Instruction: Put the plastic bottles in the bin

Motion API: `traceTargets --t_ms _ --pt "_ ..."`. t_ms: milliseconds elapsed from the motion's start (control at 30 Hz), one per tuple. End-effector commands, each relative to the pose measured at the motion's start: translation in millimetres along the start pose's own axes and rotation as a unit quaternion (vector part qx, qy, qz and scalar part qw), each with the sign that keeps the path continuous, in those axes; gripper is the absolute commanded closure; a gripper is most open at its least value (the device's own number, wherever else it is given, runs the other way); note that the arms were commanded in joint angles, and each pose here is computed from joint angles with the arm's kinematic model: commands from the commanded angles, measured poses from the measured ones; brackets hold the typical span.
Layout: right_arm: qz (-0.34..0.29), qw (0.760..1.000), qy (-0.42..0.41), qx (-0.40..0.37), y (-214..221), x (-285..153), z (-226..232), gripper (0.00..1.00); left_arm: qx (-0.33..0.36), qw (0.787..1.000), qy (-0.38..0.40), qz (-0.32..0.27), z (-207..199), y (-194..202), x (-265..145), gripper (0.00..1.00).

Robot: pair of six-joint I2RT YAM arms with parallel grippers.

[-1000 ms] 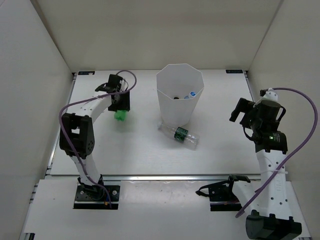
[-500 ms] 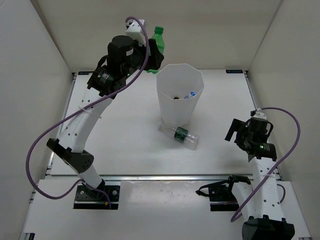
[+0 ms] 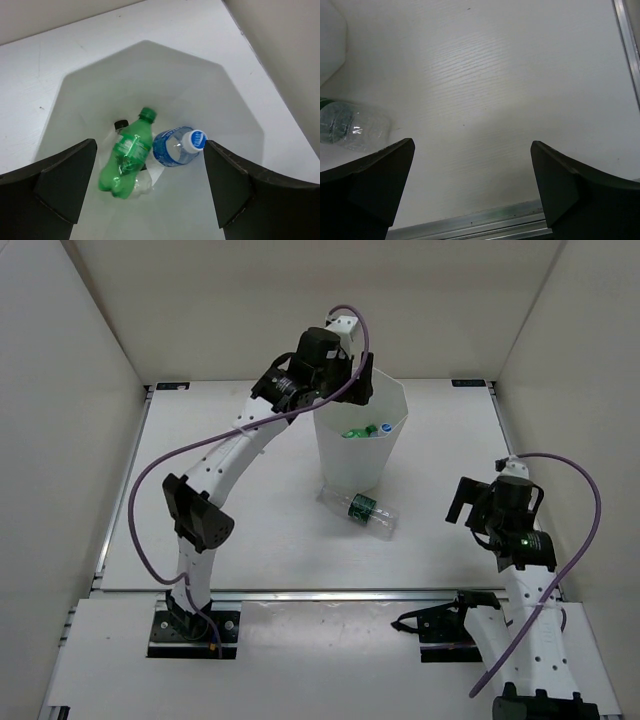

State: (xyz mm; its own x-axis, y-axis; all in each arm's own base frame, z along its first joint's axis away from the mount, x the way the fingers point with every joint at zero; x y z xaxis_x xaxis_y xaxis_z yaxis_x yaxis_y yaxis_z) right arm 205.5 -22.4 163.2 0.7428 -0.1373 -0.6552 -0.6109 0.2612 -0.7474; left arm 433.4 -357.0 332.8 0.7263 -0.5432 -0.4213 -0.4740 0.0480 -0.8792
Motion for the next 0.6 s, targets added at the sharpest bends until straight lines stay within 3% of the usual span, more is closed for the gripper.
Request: traceTargets --t_ms 0,133,267,300,367,400,433,500,567 --pt "-0.007 1.0 -0.025 -0.007 -5 0 13 0.01 0.03 0.996 0.01 -0.088 -23 -61 -82 0.01" --pt "-0.016 0.99 -0.129 -0.047 -15 -3 56 0.01 0.013 0.994 -0.005 -0.112 -8 -74 -135 0.02" --pt "-0.018 0.964 -0.251 -0.088 -13 -5 118 0.02 -0.015 0.987 -0.098 -0.125 40 -68 -191 0.01" --pt "-0.006 0.954 -0.278 -0.11 -6 -3 134 0.02 -0.033 0.987 -0.137 -0.083 72 -33 -190 0.01" --pt "0.023 0.945 -0.293 -0.143 10 7 156 0.01 -0.075 0.98 -0.178 -0.054 117 13 -203 0.01" --pt "0.017 0.938 -0.303 -0.167 12 6 167 0.0 -0.108 0.971 -0.199 -0.07 140 23 -225 0.01" --pt "0.023 0.934 -0.301 -0.19 16 13 172 0.01 -0.135 0.966 -0.219 -0.041 156 63 -229 0.01" --pt "0.036 0.926 -0.304 -0.221 22 24 185 0.01 -0.184 0.937 -0.296 0.023 203 136 -243 0.02" --pt "0.026 0.922 -0.307 -0.233 16 35 189 0.01 -0.185 0.913 -0.358 0.067 218 179 -261 0.01"
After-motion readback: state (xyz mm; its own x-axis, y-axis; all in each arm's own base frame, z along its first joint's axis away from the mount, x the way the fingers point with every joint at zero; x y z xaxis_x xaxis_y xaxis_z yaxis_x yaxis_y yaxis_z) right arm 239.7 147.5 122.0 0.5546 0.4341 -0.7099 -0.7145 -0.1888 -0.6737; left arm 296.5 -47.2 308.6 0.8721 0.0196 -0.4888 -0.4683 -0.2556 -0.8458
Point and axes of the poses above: each gripper's point midway between its finger pads, its own x axis out along the fingers, its own z axis along the line the jaws close on, y = z × x, the point moved 1 cm from there along -x, back along the fingers, and after that the axes turned 1 degree about x, right-handed, at the moved point
